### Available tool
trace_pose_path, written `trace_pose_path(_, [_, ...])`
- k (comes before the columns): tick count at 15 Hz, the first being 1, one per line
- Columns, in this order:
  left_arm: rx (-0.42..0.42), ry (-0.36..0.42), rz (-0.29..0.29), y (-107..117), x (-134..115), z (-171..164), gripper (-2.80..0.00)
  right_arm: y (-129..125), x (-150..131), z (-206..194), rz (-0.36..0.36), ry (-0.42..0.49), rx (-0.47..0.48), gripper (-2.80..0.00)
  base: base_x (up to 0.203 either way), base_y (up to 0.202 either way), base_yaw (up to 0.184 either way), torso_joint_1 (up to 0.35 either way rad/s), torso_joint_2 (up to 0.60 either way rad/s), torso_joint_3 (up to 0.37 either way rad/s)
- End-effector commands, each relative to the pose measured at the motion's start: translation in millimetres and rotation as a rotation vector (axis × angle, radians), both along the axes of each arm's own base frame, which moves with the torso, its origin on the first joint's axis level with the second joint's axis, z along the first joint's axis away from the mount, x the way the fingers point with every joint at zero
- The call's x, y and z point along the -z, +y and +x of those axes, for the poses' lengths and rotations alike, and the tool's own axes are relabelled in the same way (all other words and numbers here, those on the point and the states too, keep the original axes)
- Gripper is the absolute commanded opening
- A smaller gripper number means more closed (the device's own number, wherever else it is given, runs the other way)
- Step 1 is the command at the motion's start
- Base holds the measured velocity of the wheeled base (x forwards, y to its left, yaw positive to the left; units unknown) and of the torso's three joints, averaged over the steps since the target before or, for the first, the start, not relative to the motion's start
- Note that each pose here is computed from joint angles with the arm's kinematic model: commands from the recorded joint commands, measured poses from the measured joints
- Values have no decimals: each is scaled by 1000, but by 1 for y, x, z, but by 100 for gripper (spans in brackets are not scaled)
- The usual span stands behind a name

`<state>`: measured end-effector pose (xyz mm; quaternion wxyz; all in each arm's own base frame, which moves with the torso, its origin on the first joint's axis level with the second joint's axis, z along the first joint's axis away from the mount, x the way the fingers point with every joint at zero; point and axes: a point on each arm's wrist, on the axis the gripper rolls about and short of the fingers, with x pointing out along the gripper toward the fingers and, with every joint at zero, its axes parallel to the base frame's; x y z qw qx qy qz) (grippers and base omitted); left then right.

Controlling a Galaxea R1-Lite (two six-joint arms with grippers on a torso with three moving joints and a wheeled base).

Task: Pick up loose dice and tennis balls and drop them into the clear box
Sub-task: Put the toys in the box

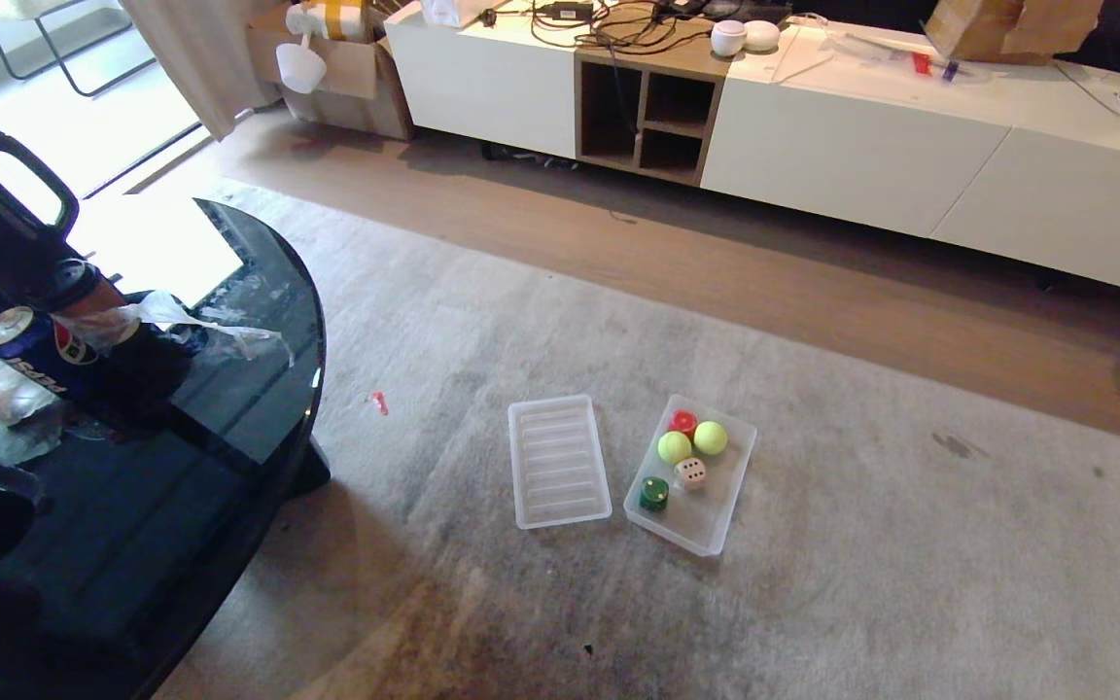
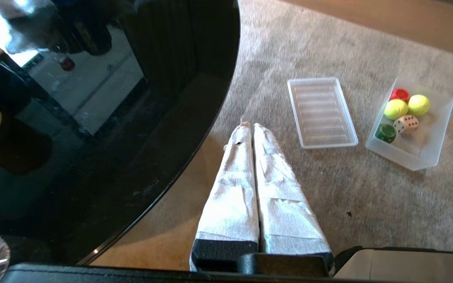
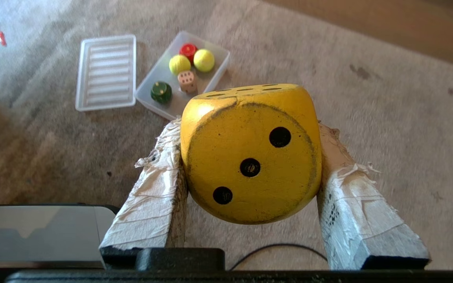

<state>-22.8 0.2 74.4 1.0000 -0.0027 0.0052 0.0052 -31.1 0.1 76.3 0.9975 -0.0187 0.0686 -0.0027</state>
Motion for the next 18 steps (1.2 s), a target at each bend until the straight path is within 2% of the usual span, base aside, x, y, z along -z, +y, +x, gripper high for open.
trace_pose_path(1, [0,0,-1,0,0,0,-280,0,0,0,0,1,0,-280,0,0,0,2,0,-193])
trace_pose_path(18, [0,0,-1,0,0,0,-280,0,0,0,0,1,0,-280,0,0,0,2,3,-197])
